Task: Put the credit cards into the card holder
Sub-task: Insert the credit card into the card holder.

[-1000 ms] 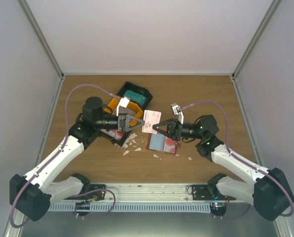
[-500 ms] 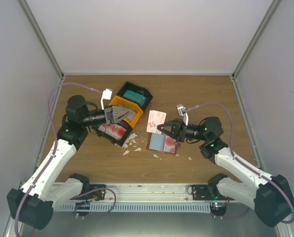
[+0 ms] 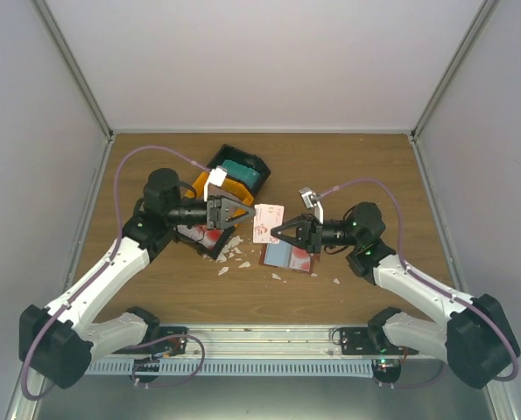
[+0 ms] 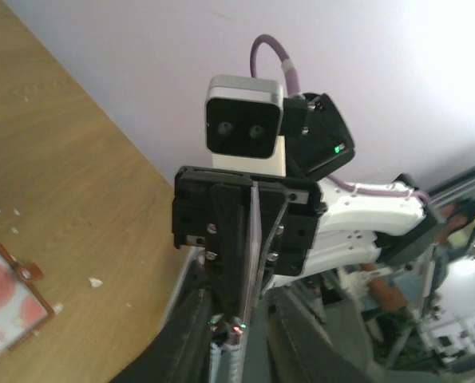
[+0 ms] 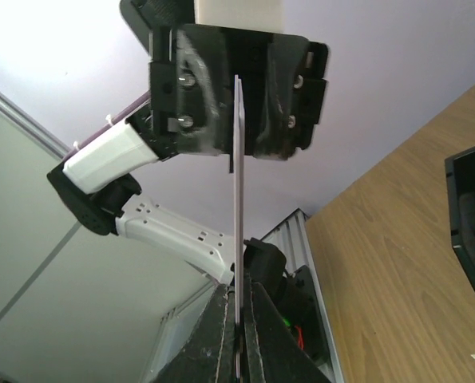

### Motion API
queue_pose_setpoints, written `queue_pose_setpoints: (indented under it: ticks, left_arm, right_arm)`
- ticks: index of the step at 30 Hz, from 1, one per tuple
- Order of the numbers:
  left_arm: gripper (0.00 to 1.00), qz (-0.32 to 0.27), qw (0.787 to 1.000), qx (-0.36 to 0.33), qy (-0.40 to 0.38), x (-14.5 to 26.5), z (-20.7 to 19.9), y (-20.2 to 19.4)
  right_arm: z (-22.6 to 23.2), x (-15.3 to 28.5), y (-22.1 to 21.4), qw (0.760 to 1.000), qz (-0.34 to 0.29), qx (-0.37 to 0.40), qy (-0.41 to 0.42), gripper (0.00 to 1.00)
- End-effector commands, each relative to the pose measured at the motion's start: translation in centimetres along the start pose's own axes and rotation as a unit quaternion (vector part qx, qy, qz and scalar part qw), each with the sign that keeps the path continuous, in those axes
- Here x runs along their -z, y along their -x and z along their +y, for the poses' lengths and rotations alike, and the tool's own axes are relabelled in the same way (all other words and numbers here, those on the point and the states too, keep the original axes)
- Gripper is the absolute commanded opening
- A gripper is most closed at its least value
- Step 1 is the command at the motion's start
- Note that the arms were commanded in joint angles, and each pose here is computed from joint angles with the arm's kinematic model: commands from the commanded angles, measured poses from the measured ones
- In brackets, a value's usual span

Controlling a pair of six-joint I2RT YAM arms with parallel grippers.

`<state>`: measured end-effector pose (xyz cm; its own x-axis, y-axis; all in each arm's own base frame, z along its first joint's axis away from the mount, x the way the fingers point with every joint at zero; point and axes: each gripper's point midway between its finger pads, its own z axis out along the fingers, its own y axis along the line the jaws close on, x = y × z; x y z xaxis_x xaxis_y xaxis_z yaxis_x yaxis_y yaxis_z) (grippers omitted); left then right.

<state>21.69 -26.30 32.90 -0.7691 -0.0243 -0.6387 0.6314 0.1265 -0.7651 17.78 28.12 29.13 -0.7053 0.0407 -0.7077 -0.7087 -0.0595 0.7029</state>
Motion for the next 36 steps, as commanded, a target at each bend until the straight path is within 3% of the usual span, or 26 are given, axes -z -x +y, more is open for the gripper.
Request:
queue_pose_setpoints:
  ticks: [1,15,18,20,36]
  left_arm:
    - [0.15,-0.001,1.0,-0.021,-0.009,-0.8,-0.1,0.2]
    - [0.16,0.033,0.999,-0.005,-0.019,-2.2,0.3,-1.3]
    - [0.09,0.042,0.999,-0.01,-0.031,-2.6,-0.4,-1.8]
    - [0.0,0.037,0.999,-0.017,-0.033,-2.5,-0.8,-1.6]
    - [0.0,-0.038,0.998,0.038,0.023,0.6,1.0,1.4]
  right_arm:
    - [2.1,-0.4,0.6,0.999,0.011,0.041,0.032,0.0]
    - [3.5,-0.6,1.2,0.997,0.019,0.06,0.047,0.0]
    - [3.0,-0.8,1.7,0.998,0.01,0.055,0.034,0.02]
    - [2.3,-0.8,2.2,0.999,-0.002,0.05,0.017,0.07]
    - [-0.3,1.8,3.6,0.994,-0.092,0.006,-0.053,0.09]
